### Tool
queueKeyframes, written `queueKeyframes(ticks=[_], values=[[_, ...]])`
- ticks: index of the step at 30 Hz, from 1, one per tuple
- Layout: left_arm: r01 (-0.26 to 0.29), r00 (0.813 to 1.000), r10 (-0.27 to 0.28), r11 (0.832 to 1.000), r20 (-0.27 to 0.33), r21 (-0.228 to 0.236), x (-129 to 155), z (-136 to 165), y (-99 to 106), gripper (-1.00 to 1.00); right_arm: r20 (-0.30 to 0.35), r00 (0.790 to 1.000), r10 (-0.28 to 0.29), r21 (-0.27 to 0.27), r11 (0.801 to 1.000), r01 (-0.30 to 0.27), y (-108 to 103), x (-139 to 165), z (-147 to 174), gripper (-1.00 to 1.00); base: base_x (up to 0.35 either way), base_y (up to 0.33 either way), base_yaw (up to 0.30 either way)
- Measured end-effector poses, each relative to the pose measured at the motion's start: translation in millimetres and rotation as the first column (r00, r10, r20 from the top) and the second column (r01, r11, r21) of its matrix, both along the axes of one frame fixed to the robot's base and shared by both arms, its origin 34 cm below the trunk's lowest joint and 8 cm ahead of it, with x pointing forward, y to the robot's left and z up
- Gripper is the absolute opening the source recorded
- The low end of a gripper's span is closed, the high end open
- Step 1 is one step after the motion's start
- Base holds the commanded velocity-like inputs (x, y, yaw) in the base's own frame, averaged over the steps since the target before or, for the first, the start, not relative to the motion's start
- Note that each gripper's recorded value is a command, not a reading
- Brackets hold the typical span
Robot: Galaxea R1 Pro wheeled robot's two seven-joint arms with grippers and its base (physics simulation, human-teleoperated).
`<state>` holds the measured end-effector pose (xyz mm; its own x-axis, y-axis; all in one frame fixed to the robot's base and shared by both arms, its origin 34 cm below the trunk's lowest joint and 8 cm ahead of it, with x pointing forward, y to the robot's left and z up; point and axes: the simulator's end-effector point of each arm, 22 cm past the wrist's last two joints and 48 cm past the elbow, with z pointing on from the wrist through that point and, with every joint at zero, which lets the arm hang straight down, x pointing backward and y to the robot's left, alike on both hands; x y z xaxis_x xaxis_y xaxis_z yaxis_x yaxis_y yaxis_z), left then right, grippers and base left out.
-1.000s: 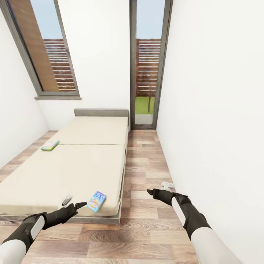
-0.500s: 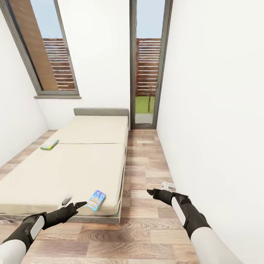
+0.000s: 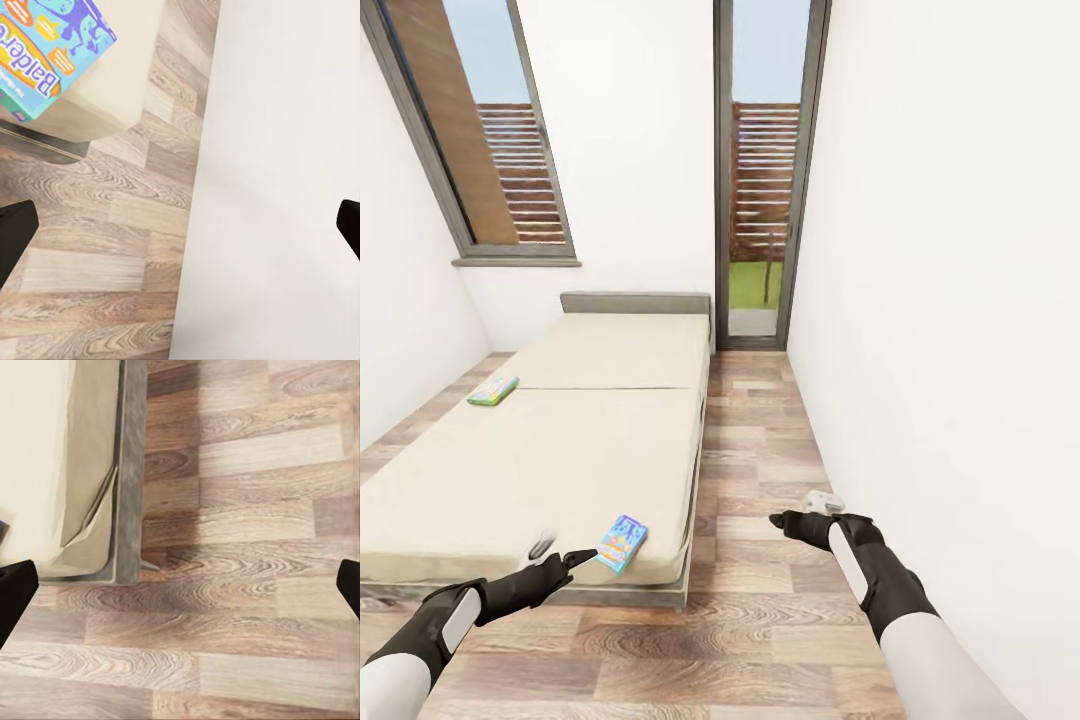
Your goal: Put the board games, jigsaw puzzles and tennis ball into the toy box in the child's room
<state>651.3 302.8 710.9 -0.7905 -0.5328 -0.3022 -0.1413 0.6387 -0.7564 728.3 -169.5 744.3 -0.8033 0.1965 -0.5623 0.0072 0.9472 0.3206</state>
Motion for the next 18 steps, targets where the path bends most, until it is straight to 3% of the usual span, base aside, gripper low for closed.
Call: queueKeyframes(ticks=[5, 18], values=[[-0.001, 1.000, 0.001, 1.000, 0.000, 0.000, 0.2, -7.2, 0.9, 1.00, 0.003, 1.000, -0.022, -0.032, 0.999, 0.023, -8.9, 3.8, -1.6, 1.00, 0.000, 0.000, 0.000], [-0.025, 1.000, 0.025, 0.999, 0.015, -0.029, 5.1, -21.3, 2.4, 1.00, 0.010, 1.000, -0.026, -0.036, 0.999, 0.026, -10.2, 4.2, -20.7, 1.00, 0.000, 0.000, 0.000]])
